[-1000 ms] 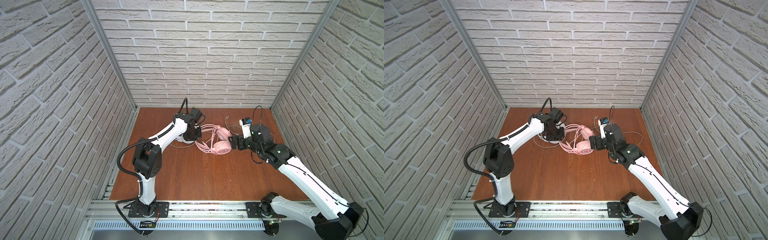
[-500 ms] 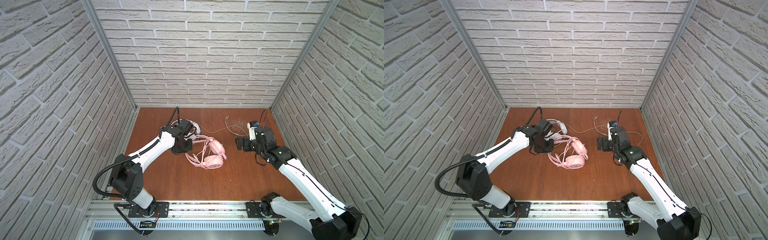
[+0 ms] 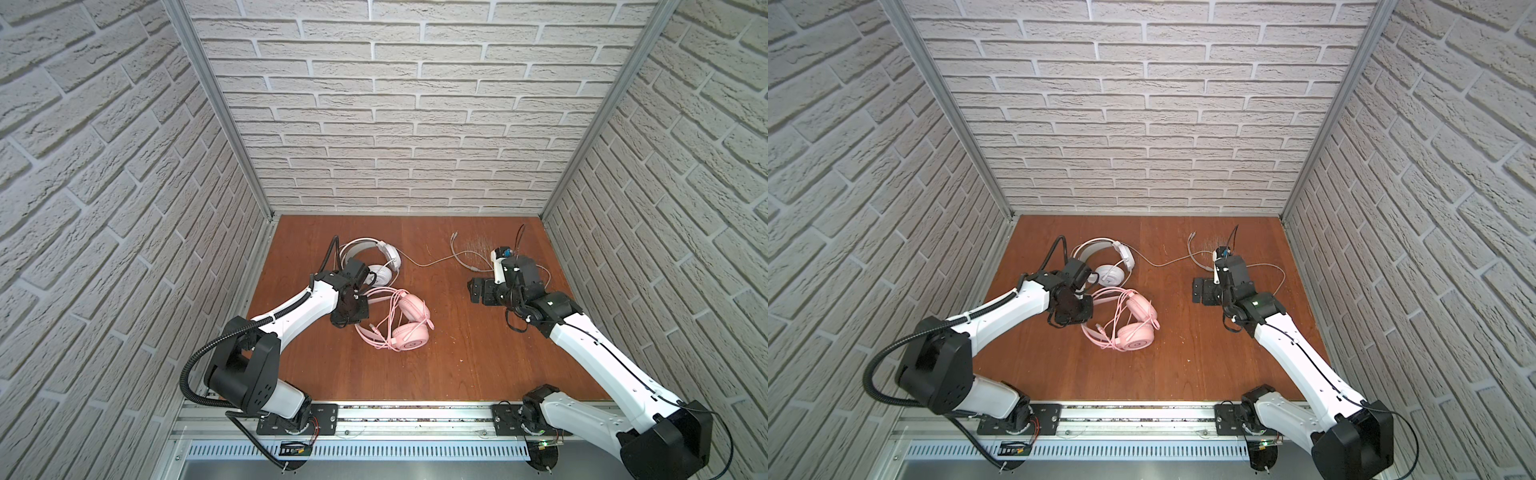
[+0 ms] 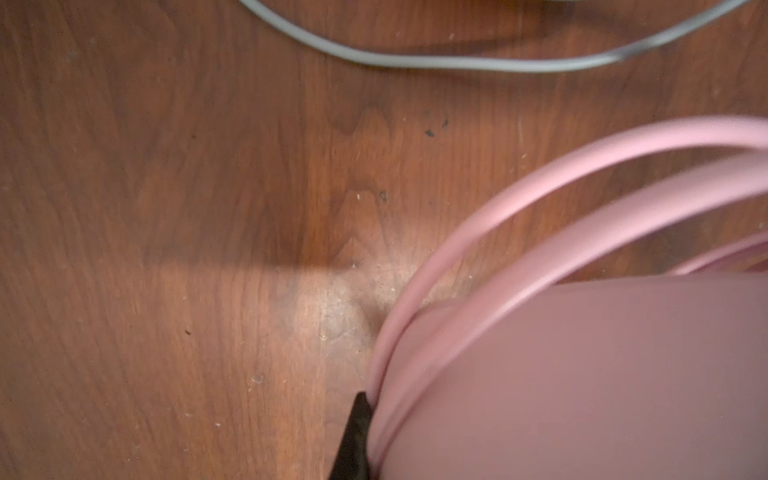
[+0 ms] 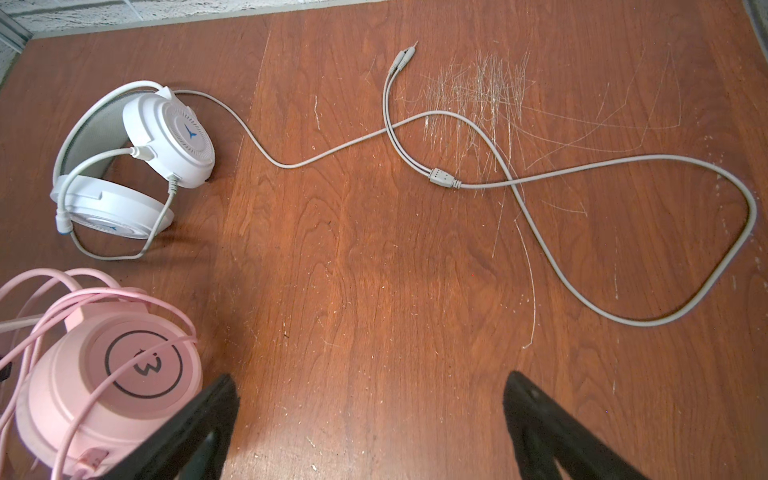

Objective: Wrap the headphones
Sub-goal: 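Lower the pink headset onto the table with the left gripper while the right gripper rests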

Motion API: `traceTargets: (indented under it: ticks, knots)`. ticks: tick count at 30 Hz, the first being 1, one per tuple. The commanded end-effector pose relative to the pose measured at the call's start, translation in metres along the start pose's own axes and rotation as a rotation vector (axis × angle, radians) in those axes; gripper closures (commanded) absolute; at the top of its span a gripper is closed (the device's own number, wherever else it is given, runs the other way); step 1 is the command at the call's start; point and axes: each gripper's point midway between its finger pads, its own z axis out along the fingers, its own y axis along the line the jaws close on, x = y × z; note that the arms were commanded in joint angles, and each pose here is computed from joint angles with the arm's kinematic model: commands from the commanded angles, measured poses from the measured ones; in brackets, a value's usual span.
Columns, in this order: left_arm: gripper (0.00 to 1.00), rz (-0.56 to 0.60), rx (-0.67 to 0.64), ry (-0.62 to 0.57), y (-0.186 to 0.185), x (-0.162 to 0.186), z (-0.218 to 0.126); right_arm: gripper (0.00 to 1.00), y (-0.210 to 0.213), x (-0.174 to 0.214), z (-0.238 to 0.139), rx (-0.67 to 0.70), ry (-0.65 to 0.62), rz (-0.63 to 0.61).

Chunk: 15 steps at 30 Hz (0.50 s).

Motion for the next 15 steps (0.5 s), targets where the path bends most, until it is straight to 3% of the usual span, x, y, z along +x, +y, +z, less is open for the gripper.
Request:
traceTargets:
  ticks: [1,15]
  knots:
    - [1.00,-0.013,0.066,-0.068,-0.012,-0.018,0.000,0.00,0.001,-0.006,0.002,-0.014,-0.037,0.027]
    - [1.00,0.032,-0.028,0.018,0.017,-0.005,0.027,0.00,0.007,-0.009,0.010,-0.029,-0.015,0.024]
